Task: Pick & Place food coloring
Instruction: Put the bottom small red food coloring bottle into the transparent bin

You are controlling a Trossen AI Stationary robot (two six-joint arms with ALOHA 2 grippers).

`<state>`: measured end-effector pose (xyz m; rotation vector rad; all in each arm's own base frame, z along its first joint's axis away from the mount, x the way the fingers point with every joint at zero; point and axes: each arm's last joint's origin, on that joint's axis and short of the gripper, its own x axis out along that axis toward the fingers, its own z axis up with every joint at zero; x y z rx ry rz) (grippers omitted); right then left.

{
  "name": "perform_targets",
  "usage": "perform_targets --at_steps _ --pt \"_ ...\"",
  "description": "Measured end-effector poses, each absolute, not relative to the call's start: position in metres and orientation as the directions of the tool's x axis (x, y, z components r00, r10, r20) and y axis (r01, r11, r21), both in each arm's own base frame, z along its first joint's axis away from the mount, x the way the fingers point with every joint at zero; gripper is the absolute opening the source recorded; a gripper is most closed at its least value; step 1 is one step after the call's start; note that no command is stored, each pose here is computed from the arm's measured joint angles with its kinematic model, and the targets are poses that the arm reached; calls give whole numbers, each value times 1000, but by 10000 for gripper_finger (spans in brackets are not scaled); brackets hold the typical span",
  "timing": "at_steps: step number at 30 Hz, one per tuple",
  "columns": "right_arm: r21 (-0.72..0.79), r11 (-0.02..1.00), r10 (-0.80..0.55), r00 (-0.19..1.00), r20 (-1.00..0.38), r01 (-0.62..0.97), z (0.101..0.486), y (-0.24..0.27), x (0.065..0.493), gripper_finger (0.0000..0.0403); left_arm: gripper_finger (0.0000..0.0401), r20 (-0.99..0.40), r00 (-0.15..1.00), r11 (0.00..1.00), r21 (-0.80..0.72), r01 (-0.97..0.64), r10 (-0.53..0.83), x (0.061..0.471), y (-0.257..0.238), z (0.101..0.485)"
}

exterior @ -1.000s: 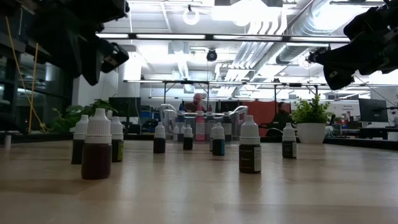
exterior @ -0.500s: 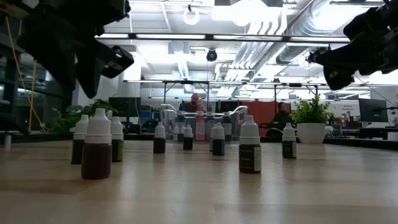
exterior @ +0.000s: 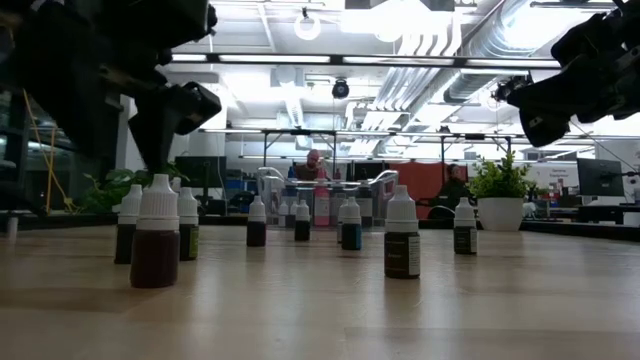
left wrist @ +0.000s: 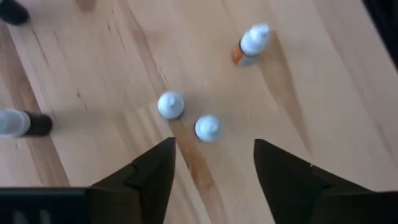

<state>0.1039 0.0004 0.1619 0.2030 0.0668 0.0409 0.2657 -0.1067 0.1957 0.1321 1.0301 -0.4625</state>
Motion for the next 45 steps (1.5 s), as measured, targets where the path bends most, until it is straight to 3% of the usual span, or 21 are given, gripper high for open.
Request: perform_targets --at_steps 12,23,34,45 --pt "203 979 47 997 -62 -34 162 0 104 0 225 -894 378 938 -112 329 -240 282 -114 197" --pt "203 979 48 997 -61 -34 162 0 104 0 225 -911 344 972 -196 130 -230 287 -116 186" --pt "203 979 48 997 -58 -35 162 0 104 0 224 -904 360 970 -242 8 -229 291 -123 179" --pt "203 979 47 997 -60 -34 162 0 104 0 223 -911 363 975 -222 -30 -197 291 -122 177"
